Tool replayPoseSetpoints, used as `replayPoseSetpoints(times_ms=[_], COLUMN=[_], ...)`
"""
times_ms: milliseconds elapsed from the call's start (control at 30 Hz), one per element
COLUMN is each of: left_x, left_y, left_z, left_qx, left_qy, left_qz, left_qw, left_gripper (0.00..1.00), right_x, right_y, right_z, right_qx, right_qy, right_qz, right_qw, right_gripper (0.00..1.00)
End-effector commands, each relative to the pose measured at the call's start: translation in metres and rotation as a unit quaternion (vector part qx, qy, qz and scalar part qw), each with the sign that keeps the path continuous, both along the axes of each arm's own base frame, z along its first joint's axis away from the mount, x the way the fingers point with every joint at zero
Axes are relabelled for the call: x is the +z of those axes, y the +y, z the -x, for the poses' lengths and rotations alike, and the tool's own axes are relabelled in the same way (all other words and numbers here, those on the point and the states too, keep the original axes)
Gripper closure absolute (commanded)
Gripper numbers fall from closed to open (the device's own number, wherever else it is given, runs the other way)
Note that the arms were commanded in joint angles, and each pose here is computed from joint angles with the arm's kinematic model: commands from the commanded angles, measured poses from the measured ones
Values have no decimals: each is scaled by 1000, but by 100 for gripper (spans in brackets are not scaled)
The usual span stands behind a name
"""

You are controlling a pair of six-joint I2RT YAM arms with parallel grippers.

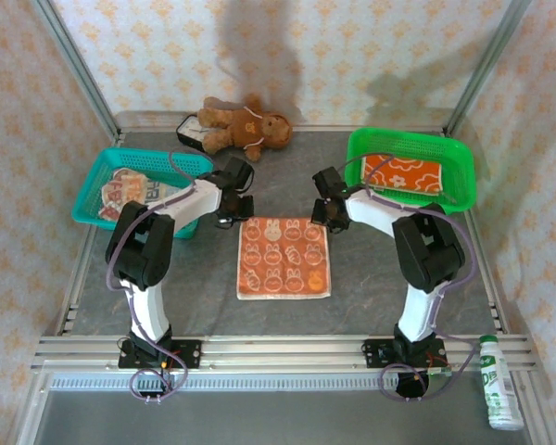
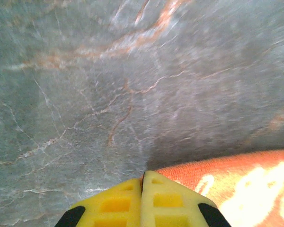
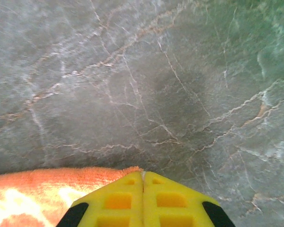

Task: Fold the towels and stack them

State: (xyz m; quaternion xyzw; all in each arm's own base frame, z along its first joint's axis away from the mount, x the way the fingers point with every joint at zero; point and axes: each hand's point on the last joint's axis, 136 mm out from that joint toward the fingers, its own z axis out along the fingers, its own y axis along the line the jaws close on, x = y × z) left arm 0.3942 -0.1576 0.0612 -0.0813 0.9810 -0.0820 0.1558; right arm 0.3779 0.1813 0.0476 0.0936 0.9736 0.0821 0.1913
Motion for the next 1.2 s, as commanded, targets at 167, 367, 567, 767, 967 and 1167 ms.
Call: replayPoseSetpoints(times_ms=[167, 367, 567, 767, 967, 1167], left_x=[46, 43, 39, 28, 36, 19], left_y=[2, 7, 7, 12, 15, 14], left_z=[8, 32, 66, 115, 137, 134], left_qx=[-16, -18, -24, -11, 15, 24], left_qy=[-54, -67, -86, -90, -92, -56], left_qz=[26, 42, 43, 33, 55, 39], left_qw=[998, 997, 995, 995, 994, 997], left_gripper=[100, 100, 100, 64, 44, 54], right_x=[51, 56, 50, 49, 56, 39], right_y=[-3, -4, 0, -6, -13, -6], right_z=[5, 33, 74, 118, 130, 128], right_qx=[3, 17, 33, 28, 1, -4], right_qy=[-58, -76, -97, -119, -116, -75], right_qz=[-24, -26, -22, -27, -55, -41], right_qw=[998, 997, 995, 992, 992, 996], right_gripper=[100, 100, 100, 50, 48, 65])
